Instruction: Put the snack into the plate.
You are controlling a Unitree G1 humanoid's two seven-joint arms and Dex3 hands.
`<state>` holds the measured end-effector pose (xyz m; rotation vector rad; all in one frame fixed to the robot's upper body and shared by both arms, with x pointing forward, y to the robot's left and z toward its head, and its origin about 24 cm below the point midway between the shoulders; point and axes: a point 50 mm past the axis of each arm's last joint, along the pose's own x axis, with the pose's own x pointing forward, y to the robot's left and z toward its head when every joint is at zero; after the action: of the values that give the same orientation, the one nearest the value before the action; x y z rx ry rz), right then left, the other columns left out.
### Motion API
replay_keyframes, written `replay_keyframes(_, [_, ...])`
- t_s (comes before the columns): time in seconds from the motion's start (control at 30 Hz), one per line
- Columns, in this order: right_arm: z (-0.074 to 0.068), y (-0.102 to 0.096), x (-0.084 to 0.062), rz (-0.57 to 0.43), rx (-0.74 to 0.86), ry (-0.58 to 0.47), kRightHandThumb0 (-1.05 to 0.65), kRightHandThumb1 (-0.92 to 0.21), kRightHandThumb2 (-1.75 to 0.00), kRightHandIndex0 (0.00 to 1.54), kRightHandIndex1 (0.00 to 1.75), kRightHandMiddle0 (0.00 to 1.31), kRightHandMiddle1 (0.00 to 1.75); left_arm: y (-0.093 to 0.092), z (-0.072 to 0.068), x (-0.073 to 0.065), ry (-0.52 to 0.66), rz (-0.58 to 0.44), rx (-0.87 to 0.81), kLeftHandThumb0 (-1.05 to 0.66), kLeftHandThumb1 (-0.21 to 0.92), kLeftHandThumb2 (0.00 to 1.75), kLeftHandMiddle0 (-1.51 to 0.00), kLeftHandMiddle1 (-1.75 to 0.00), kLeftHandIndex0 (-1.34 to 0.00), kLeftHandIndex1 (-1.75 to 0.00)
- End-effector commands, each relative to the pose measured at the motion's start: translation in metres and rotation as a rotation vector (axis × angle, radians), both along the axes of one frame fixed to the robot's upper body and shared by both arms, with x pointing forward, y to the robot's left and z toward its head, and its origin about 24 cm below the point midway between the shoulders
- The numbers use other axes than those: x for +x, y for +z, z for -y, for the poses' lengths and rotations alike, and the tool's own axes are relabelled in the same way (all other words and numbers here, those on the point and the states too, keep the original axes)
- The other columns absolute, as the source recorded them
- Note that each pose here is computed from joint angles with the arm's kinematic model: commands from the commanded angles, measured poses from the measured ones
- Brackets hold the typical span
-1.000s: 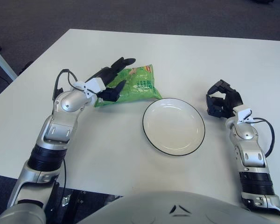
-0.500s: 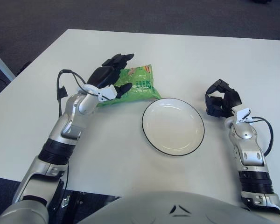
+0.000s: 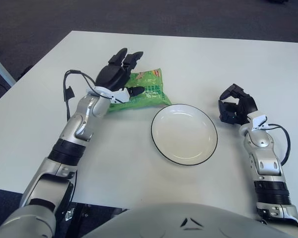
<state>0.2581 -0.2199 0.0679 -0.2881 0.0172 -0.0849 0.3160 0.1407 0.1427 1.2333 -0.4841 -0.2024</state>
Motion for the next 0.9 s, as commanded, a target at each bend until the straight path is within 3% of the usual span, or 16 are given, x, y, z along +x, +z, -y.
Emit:
replay_keyframes(0.0, [0.006,-0.042,-0.015,-0.216,0.022,-0.032,-0.43,-0.48,-1.11,1.2,1.75,0.48,1.75,-0.005,0.001,0.019,0.059,0.002,0.077,-0.99,0.92,0.51,0.0,0.0,0.0,-0.29])
replay_keyframes(0.1, [0.005,-0.042,-0.015,-0.216,0.018,-0.034,-0.43,-0.49,-1.1,1.2,1.75,0.48,1.75,-0.013,0.003,0.033,0.083,-0.034,0.163,-1.02,0.92,0.51,0.0,0.0,0.0,-0.24])
replay_keyframes(0.53, [0.005,-0.042,-0.015,-0.22,0.028,-0.033,-0.43,-0.48,-1.11,1.21,1.75,0.48,1.75,-0.029,0.014,0.051,0.037,-0.203,0.276,-1.05,0.92,0.57,0.0,0.0,0.0,-0.04])
replay_keyframes(0.87, [0.005,-0.042,-0.017,-0.215,0.035,-0.032,-0.43,-0.49,-1.1,1.21,1.75,0.48,1.75,-0.055,0.017,0.069,0.004,-0.525,0.342,-1.05,0.92,0.55,0.0,0.0,0.0,-0.06])
